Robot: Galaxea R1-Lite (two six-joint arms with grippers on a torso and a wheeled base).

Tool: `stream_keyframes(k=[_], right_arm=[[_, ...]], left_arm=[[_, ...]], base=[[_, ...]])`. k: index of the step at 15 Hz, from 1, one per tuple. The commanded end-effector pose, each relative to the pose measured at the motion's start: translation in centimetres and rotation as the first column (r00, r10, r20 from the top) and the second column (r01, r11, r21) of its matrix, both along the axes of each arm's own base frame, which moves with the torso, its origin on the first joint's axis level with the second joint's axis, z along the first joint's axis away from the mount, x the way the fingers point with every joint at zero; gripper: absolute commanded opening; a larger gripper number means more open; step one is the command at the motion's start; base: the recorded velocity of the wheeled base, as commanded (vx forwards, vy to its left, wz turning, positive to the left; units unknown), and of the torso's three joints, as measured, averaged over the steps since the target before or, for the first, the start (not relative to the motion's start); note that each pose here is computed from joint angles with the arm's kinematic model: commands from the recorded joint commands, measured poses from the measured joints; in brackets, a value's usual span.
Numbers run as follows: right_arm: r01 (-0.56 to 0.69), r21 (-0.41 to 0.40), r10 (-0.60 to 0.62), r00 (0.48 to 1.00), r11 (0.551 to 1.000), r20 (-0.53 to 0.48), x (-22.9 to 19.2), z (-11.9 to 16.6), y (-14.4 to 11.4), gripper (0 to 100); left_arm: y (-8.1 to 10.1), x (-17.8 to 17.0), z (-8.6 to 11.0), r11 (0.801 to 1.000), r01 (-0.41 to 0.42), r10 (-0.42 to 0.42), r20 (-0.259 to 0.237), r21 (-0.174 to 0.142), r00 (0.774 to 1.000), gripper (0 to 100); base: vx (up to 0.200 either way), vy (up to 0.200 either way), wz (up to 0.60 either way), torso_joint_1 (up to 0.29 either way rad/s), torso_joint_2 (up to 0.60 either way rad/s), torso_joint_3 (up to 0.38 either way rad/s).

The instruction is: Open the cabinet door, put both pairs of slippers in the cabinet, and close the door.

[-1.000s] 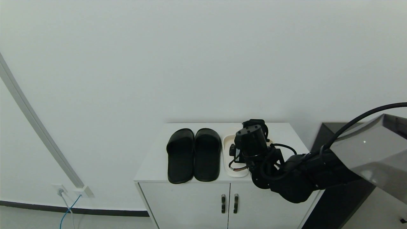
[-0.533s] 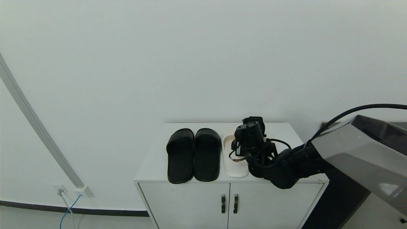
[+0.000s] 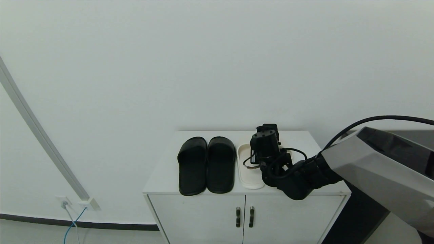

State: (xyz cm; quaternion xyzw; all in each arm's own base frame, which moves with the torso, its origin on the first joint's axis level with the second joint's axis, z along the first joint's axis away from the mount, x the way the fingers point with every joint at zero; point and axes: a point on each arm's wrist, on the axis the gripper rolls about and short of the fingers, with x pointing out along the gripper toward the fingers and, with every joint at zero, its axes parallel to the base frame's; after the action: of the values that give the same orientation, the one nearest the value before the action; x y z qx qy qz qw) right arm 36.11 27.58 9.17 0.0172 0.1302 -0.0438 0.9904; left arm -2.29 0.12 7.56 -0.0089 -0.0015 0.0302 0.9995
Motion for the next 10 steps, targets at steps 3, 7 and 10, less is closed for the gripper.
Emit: stream_keyframes(k=[3, 7, 10], right_arm=[[0.003, -0.002, -0.003, 1.0, 1.0, -0.001, -0.1, 0.1, -0.1, 0], [-0.03, 0.021, 0.029, 0.999, 0.999, 0.044, -2.4, 4.6, -1.9, 0], [-0.253, 0.018, 0.252, 0.967, 0.967, 0.039, -7.9, 8.1, -4.6, 0]], left_arm=[[0.0, 0.0, 0.0, 1.0, -0.001, 0.001, -0.001, -0.001, 1.0, 0], [0.0, 0.0, 0.0, 1.0, 0.001, -0.001, -0.001, -0.002, 1.0, 0], [0.0, 0.0, 0.0, 1.0, 0.001, -0.001, -0.001, -0.001, 1.0, 0]], base=[[0.0, 0.0, 0.0, 0.0, 0.0, 0.0], [0.0, 0.0, 0.0, 0.0, 0.0, 0.0], [0.0, 0.0, 0.0, 0.0, 0.0, 0.0]])
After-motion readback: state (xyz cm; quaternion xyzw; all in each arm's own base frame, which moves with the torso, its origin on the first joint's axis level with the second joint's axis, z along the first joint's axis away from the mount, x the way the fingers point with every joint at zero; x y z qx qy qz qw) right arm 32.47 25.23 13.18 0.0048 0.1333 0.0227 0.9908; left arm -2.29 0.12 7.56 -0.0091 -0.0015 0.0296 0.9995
